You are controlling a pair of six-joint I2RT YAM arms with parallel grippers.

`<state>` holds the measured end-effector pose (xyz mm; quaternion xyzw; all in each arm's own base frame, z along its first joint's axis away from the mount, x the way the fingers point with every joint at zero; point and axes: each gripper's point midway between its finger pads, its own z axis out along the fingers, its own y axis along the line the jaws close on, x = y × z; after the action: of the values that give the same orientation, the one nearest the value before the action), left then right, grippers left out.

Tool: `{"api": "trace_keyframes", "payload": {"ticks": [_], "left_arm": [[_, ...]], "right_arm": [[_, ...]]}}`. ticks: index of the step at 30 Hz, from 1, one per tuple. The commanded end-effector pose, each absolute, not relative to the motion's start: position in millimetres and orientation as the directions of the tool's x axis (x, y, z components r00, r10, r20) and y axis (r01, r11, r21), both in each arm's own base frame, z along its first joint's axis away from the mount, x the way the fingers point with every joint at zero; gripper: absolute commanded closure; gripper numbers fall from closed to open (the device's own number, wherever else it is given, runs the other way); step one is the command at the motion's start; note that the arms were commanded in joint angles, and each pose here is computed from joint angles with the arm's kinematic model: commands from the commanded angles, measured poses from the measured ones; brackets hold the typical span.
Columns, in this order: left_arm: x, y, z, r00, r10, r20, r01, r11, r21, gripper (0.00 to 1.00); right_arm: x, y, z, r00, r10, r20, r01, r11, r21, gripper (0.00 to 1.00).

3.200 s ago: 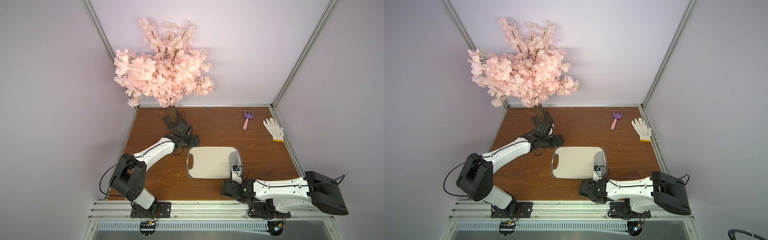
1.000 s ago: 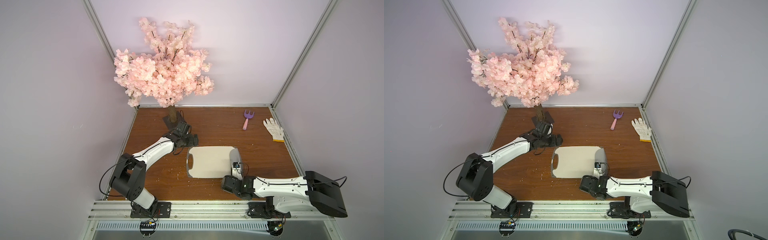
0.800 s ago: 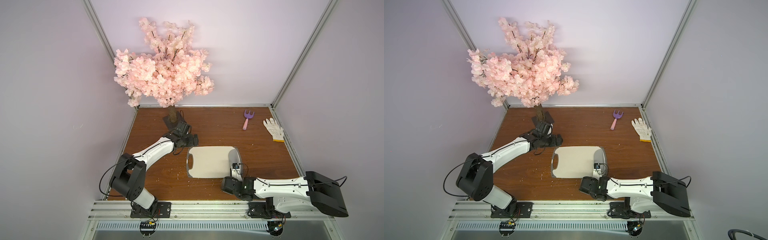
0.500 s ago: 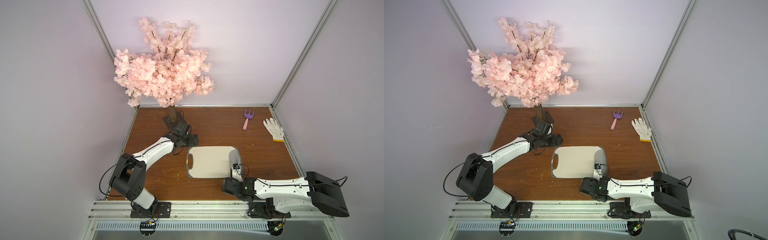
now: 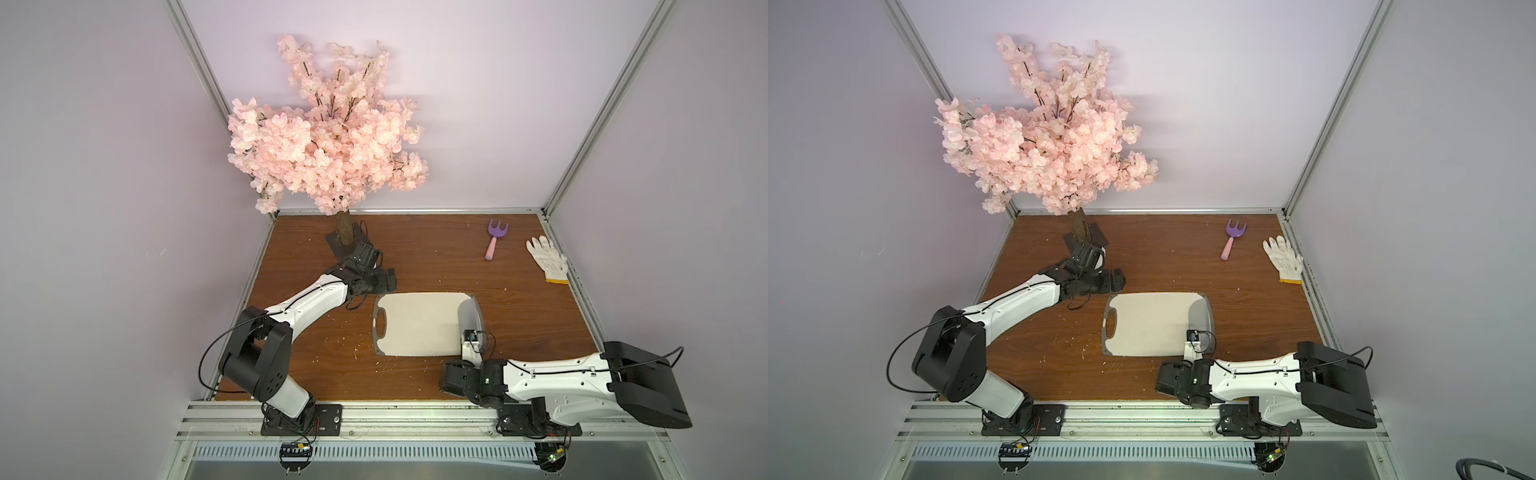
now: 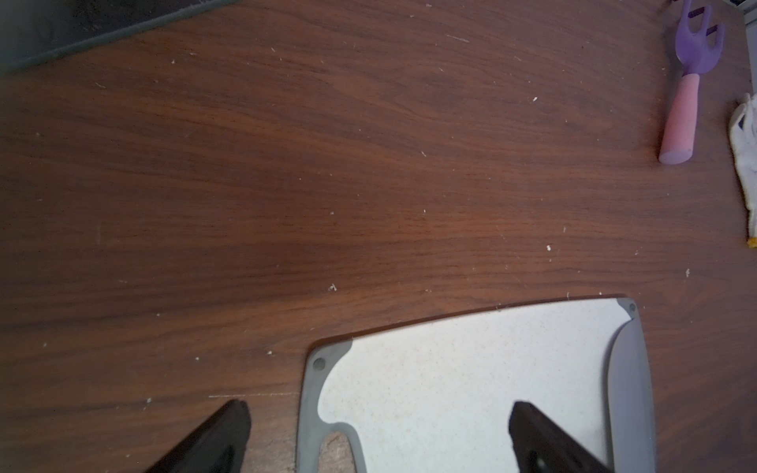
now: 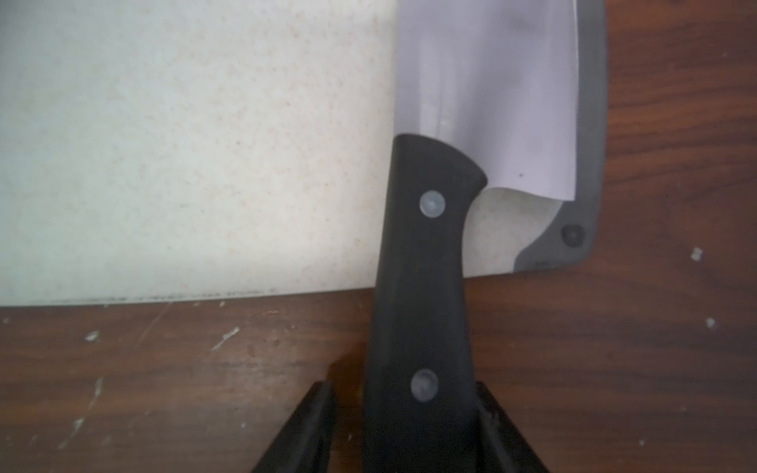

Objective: Align the knife with the edge of the cutting board
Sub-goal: Place the knife at the edge of the cutting board.

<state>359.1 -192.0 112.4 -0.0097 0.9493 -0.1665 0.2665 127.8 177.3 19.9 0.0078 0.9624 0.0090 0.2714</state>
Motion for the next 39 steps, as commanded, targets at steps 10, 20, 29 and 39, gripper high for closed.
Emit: {"api": "trace_keyframes", "payload": {"ticks": [10,20,29,39], "left_arm": [[359.6,-185.8,108.7,-0.86,-0.098,-0.501,0.067,0.951,-0.302,0.0],[360.2,-185.3,109.2,-0.858,-0.097,-0.504,0.068,0.952,-0.3,0.0],[359.9,-184.7,107.7,-0.86,-0.097,-0.502,0.065,0.953,-0.296,0.0],[360.4,-184.5,109.0,-0.858,-0.098,-0.505,0.066,0.953,-0.296,0.0]], "right_arm": [[114.1,153.9,7.3,-0.874,-0.002,-0.485,0.032,0.997,-0.063,0.61],[117.5,145.5,10.9,-0.858,0.016,-0.514,0.055,0.997,-0.062,0.7],[118.0,142.7,10.3,-0.854,0.014,-0.519,0.053,0.997,-0.061,0.71],[118.9,146.0,11.6,-0.853,-0.005,-0.522,0.03,0.998,-0.059,0.68]]}}
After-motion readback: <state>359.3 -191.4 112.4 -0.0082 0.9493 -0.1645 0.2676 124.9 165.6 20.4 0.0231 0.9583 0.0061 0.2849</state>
